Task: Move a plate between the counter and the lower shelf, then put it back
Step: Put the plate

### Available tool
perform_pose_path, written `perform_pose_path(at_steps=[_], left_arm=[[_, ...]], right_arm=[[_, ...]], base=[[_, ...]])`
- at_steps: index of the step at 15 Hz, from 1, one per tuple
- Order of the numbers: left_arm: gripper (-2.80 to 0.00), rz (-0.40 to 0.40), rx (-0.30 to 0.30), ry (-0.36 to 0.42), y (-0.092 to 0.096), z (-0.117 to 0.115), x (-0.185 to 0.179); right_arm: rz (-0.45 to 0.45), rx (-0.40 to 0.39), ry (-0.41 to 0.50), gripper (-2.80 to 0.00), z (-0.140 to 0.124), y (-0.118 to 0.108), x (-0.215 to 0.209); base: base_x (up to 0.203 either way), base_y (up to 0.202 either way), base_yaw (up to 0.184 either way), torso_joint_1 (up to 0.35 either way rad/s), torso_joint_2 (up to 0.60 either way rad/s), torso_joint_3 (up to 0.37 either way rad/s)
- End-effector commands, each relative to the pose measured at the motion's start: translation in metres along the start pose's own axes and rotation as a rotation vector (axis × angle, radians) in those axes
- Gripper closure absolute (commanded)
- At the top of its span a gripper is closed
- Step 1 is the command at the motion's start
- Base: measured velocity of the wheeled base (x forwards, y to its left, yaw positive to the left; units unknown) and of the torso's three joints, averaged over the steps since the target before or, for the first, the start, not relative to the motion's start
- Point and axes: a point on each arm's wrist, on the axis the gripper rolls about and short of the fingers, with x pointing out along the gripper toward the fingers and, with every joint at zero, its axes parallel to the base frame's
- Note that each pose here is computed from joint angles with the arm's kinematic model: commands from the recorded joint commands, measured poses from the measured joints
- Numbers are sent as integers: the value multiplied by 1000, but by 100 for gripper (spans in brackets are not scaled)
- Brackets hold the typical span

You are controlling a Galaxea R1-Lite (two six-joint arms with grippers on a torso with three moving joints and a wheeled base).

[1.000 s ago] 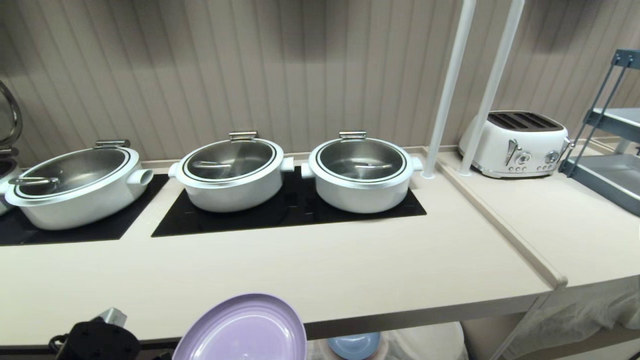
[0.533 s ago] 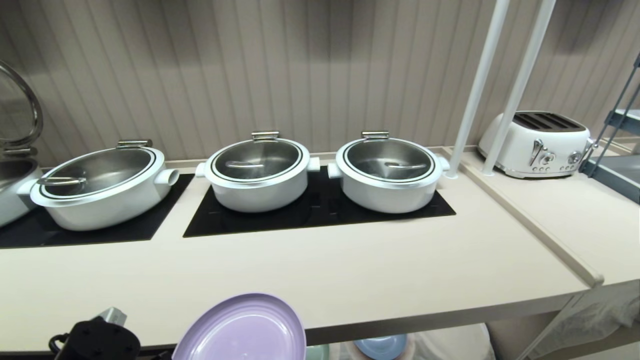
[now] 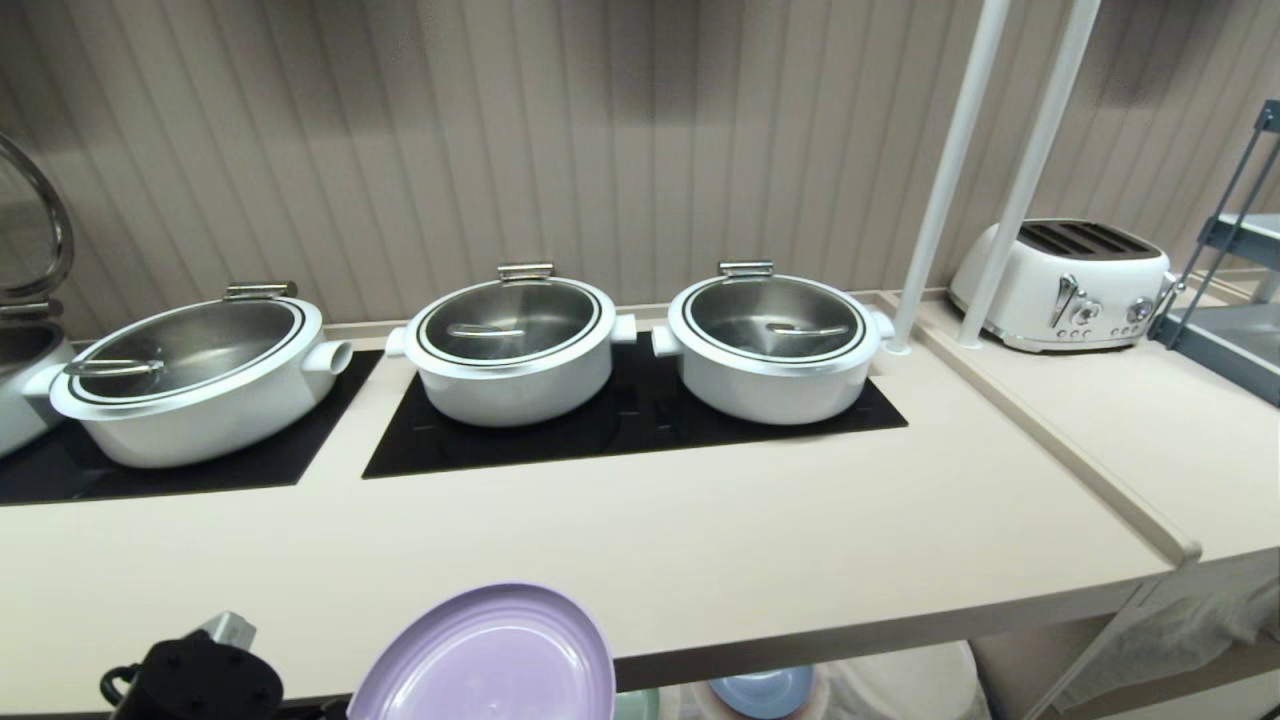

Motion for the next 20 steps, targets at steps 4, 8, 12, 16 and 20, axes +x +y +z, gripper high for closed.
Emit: perform_pose_path(at_steps=[4,8,12,16,20], left_arm=[[0,-3,-23,-22,-3,5,0],[0,18,-76,-87,-7,18,2],[0,55,-71,-94,-3,19,2],[0,73,-84,-99,-13,28,9],[0,109,-130,-128,-28,50,27]], right_arm=[[-1,0,0,0,0,0,0],[1,0,0,0,0,0,0],[0,0,0,0,0,0,0],[-2,0,0,0,0,0,0],[0,0,0,0,0,0,0]], base=[[0,0,0,0,0,0],[0,0,0,0,0,0],[0,0,0,0,0,0],[0,0,0,0,0,0],[0,0,0,0,0,0]])
